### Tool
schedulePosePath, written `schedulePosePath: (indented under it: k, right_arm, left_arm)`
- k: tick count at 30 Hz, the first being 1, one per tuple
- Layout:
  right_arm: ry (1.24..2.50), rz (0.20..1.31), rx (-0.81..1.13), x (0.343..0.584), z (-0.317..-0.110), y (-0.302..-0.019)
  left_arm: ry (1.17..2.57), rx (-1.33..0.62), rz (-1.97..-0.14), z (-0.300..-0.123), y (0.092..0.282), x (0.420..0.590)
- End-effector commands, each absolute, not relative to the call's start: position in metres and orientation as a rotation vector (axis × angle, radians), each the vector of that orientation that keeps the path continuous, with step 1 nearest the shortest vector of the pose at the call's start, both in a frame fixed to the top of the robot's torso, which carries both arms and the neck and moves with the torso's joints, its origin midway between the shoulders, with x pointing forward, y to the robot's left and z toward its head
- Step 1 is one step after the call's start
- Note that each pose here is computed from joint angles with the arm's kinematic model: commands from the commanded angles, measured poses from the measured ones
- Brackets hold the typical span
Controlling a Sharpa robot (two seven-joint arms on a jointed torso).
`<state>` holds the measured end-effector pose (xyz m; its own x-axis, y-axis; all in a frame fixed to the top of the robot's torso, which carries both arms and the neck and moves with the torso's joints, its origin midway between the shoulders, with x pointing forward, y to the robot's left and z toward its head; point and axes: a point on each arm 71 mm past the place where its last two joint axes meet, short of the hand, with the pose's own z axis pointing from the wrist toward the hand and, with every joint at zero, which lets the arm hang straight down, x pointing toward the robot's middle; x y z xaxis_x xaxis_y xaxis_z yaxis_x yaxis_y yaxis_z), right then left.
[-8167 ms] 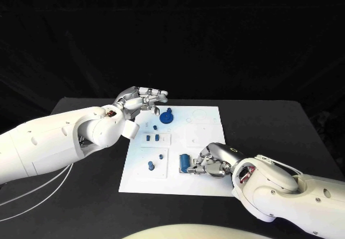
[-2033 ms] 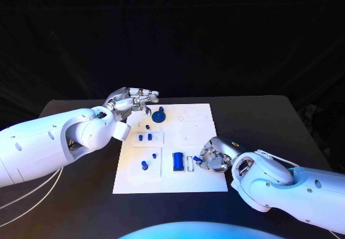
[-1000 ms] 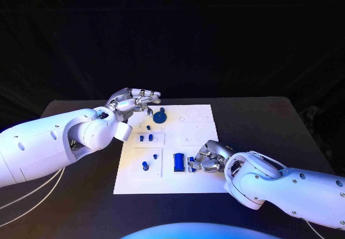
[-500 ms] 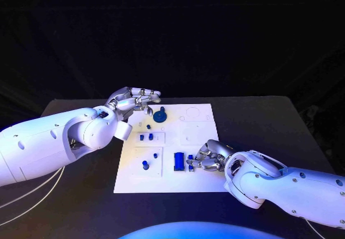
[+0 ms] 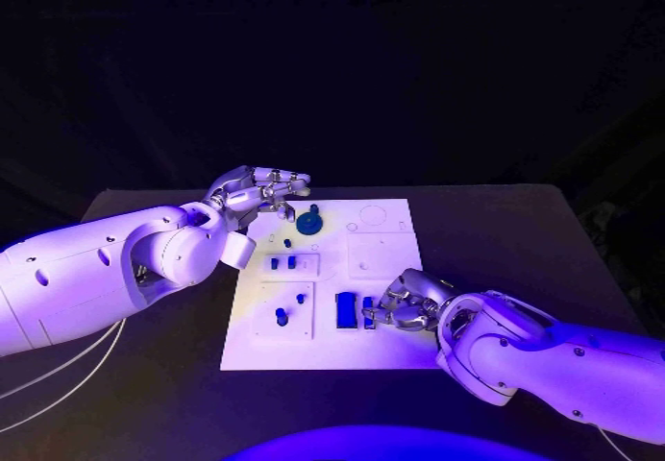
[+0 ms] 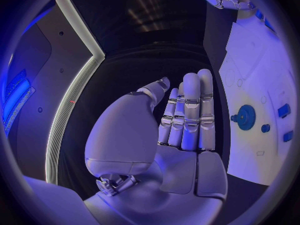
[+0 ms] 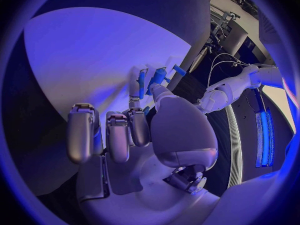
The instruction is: Assemble the parts on the task board
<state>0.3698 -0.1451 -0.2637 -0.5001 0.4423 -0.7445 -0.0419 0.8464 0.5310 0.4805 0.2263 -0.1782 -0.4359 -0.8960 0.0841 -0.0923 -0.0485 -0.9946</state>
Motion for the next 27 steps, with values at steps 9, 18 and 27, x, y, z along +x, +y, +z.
schedulePosePath:
  k: [9,18,27]
  right_arm:
    - [1.791,0.759,0.098,0.369,-0.246,-0.148]
    - [1.763,0.795,-0.004,0.369,-0.247,-0.144]
    - [1.8,0.789,-0.032,0.369,-0.253,-0.14]
  left_arm:
    - [1.573,-1.059,-1.574,-0.177,0.225,0.48]
    - [1.574,-1.058,-1.576,-0.177,0.224,0.48]
    - [1.574,-1.057,-1.577,-0.177,0.224,0.48]
